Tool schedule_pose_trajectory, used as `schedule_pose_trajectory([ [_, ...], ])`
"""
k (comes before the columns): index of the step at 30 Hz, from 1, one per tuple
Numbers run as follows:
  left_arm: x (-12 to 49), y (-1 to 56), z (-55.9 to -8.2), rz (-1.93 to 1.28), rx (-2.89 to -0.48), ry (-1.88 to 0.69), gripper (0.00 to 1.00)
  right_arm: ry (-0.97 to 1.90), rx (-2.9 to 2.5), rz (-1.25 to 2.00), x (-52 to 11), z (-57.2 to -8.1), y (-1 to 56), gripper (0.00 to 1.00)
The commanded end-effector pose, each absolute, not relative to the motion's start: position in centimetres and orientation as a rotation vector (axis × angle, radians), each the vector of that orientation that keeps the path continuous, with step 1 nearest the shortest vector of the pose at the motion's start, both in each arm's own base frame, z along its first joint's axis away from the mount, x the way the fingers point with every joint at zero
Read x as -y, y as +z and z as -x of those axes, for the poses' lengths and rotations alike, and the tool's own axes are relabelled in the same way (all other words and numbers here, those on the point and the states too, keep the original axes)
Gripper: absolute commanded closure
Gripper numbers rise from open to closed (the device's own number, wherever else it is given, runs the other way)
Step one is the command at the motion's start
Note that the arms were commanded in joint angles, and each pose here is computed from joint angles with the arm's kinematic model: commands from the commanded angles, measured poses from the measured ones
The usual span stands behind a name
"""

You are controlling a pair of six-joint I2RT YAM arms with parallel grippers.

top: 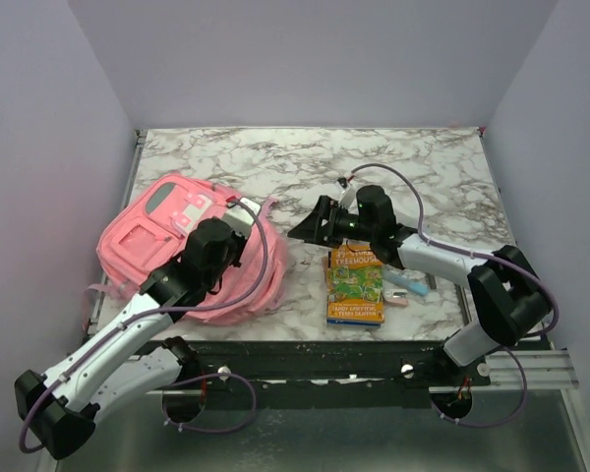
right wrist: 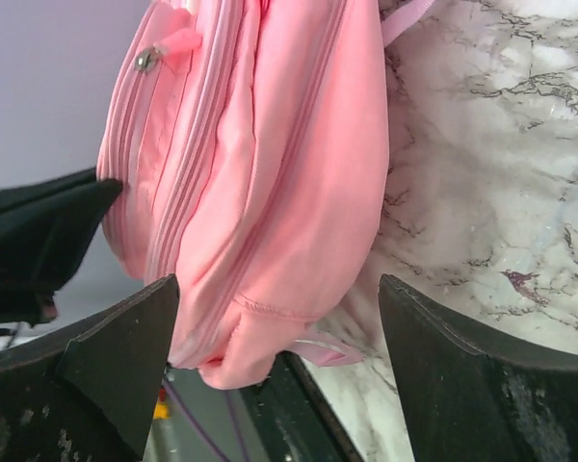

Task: Pack the student bag
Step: Adjust the student bag at the center of the board.

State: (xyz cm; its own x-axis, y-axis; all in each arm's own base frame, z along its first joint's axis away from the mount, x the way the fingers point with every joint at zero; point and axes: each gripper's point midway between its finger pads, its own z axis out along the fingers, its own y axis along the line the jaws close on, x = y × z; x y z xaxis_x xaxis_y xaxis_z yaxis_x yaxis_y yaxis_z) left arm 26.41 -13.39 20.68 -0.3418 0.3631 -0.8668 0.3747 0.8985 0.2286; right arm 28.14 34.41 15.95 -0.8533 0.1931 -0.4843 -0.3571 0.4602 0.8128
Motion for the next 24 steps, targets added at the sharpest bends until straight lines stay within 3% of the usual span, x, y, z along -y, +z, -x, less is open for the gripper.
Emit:
schedule_pose_trajectory([
  [1,15.5,27.7,-26.5,-0.609,-1.591,-0.141,1.00,1.609,-2.225,0.056,-34.9,-27.3,16.9,0.12],
  [12,17.0,29.0,-24.5,-0.636,-1.487,-0.297,1.00,1.822,-2.281,-0.173,-37.2,-27.9,11.2,0.12],
  [16,17.8,28.7,-24.1,-0.668,-1.481,-0.340,1.00,1.929,-2.214,-0.147,-38.8,-27.4,12.5,0.19],
  [19,18.1,28.5,-24.3,-0.665,-1.493,-0.354,1.00,1.965,-2.106,-0.156,-38.8,-27.4,14.3,0.41],
  [22,18.0,27.9,-24.6,-0.644,-1.515,-0.347,1.00,1.900,-2.001,-0.211,-37.7,-28.6,15.5,0.71],
  [24,17.6,27.3,-25.6,-0.595,-1.553,-0.311,1.00,1.875,-1.906,-0.197,-37.0,-29.3,17.1,0.96],
])
